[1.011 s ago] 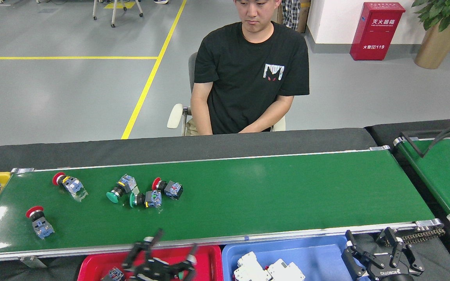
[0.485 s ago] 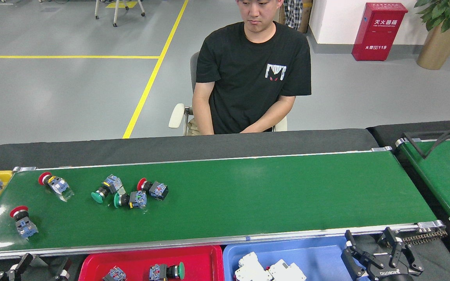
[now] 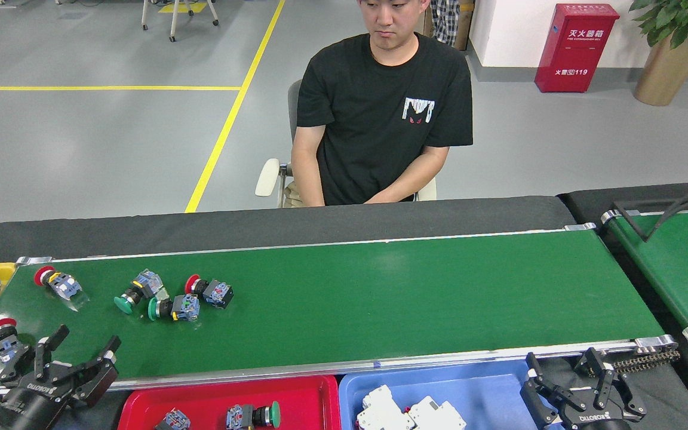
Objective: Pick switch part from conveyor to tray
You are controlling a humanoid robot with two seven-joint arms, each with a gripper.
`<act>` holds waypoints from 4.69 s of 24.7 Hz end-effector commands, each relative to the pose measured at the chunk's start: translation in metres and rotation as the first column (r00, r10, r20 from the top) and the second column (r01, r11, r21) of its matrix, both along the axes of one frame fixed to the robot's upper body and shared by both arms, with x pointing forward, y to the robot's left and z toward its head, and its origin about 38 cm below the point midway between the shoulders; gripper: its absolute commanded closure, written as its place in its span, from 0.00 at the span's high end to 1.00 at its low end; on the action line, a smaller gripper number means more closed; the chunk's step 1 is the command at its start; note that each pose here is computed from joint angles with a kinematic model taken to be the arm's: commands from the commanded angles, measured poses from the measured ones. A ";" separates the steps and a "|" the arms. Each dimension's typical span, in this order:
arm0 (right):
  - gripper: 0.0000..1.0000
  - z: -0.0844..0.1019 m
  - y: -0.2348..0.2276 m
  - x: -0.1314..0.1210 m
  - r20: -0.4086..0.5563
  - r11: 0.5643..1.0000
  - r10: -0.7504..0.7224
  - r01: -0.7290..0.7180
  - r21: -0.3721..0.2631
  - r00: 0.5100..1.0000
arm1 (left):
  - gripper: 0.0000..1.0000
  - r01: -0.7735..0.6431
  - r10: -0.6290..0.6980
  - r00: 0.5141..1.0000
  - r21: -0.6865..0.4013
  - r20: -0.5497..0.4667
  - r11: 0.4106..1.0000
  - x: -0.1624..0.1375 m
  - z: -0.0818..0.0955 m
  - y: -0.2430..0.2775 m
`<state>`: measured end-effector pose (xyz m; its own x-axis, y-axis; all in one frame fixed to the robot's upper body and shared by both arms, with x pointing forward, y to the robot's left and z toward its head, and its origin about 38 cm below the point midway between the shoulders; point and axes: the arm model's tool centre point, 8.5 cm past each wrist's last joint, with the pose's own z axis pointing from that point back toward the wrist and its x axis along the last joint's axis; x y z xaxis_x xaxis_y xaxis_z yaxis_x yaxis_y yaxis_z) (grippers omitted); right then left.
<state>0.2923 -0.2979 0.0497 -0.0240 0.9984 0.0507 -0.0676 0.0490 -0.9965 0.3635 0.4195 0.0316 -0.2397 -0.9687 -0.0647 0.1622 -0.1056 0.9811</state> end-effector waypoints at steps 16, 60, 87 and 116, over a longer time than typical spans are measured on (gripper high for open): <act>1.00 0.007 0.006 0.004 0.026 0.998 0.060 -0.060 0.001 0.998 | 0.93 -0.163 0.163 0.987 0.082 0.008 0.983 0.052 -0.010 0.038; 1.00 -0.003 -0.007 -0.001 -0.005 1.000 0.027 -0.027 -0.005 1.000 | 1.00 0.058 -0.050 0.978 -0.032 0.203 0.998 -0.132 0.014 -0.047; 1.00 -0.001 -0.004 0.000 0.000 0.999 0.041 -0.041 -0.009 0.999 | 1.00 -0.294 0.298 0.953 0.081 -0.048 0.952 -0.024 0.022 0.076; 1.00 -0.005 0.004 -0.001 -0.012 0.998 0.062 -0.062 -0.003 0.998 | 0.19 -0.444 0.447 0.892 0.055 -0.062 0.894 0.055 0.001 0.074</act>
